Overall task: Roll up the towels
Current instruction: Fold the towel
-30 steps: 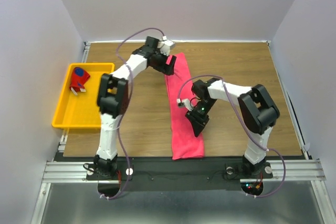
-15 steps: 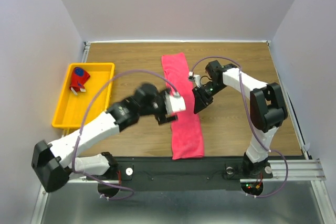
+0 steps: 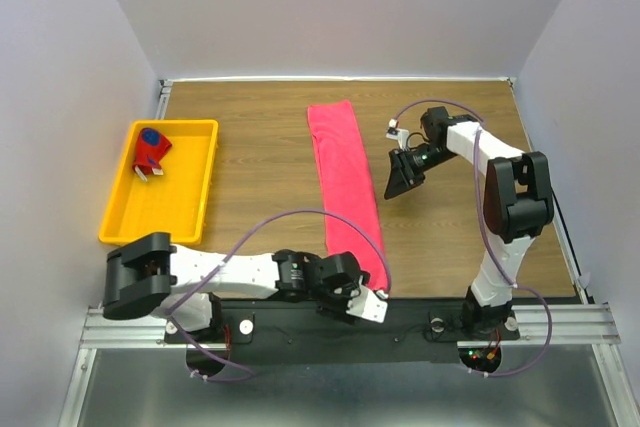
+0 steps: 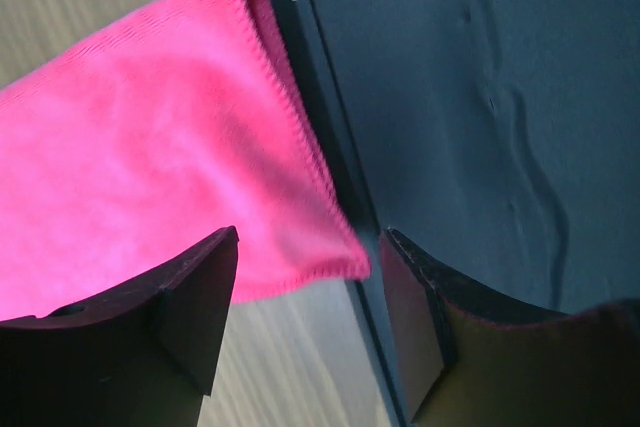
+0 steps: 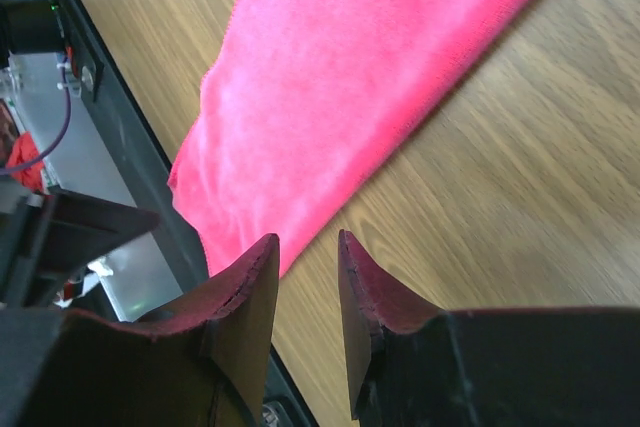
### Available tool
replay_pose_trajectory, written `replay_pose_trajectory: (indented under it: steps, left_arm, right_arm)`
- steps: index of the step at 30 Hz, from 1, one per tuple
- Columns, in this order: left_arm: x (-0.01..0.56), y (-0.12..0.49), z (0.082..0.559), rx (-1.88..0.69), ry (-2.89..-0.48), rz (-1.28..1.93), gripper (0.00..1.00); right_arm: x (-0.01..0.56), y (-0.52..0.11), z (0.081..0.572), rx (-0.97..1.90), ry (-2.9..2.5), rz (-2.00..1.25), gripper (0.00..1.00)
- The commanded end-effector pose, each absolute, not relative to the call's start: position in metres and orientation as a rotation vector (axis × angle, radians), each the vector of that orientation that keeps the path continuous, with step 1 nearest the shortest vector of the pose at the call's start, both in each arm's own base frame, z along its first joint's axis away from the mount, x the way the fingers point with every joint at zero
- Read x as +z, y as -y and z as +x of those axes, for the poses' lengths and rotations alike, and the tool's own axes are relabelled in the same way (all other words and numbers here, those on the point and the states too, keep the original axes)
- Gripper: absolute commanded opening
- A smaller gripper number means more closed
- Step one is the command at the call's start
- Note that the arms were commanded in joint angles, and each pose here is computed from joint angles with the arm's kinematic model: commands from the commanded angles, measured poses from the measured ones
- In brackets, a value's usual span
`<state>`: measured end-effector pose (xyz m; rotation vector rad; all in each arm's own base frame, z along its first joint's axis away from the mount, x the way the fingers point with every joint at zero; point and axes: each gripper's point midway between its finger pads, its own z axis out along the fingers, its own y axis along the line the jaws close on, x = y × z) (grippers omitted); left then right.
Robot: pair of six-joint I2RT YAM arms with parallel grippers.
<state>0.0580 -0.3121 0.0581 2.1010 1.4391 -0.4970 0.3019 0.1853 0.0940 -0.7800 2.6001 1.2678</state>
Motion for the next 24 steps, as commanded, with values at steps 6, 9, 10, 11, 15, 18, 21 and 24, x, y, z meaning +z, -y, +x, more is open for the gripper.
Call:
replay_pose_trajectory:
  steps: [6, 9, 10, 11, 15, 18, 21, 24]
  left_arm:
    - [0.044, 0.352, 0.078, -0.374, -1.429, 2.021, 0.71]
    - [0.032, 0.348, 0.079, -0.346, -1.441, 2.048, 0.65]
    - [0.032, 0.351, 0.079, -0.352, -1.433, 2.040, 0.63]
    - [0.025, 0.349, 0.078, -0.345, -1.440, 2.057, 0.59]
    - [0.021, 0.345, 0.073, -0.340, -1.447, 2.079, 0.40]
    - [0.020, 0.340, 0.067, -0.354, -1.463, 2.106, 0.14]
    - [0.021, 0.338, 0.063, -0.370, -1.480, 2.117, 0.00]
    - [0.031, 0.343, 0.059, -0.408, -1.489, 2.106, 0.00]
  right_arm:
    - [0.113, -0.178, 0.307, 1.244, -2.523, -0.786, 0.36]
    - [0.112, -0.176, 0.306, 1.243, -2.524, -0.787, 0.36]
    - [0.112, -0.175, 0.306, 1.242, -2.527, -0.786, 0.36]
    - [0.111, -0.173, 0.307, 1.234, -2.526, -0.782, 0.36]
    - [0.109, -0.169, 0.307, 1.224, -2.535, -0.780, 0.36]
    - [0.108, -0.168, 0.308, 1.224, -2.536, -0.780, 0.36]
    - [0.108, -0.168, 0.308, 1.226, -2.534, -0.782, 0.36]
    - [0.107, -0.167, 0.308, 1.227, -2.536, -0.782, 0.36]
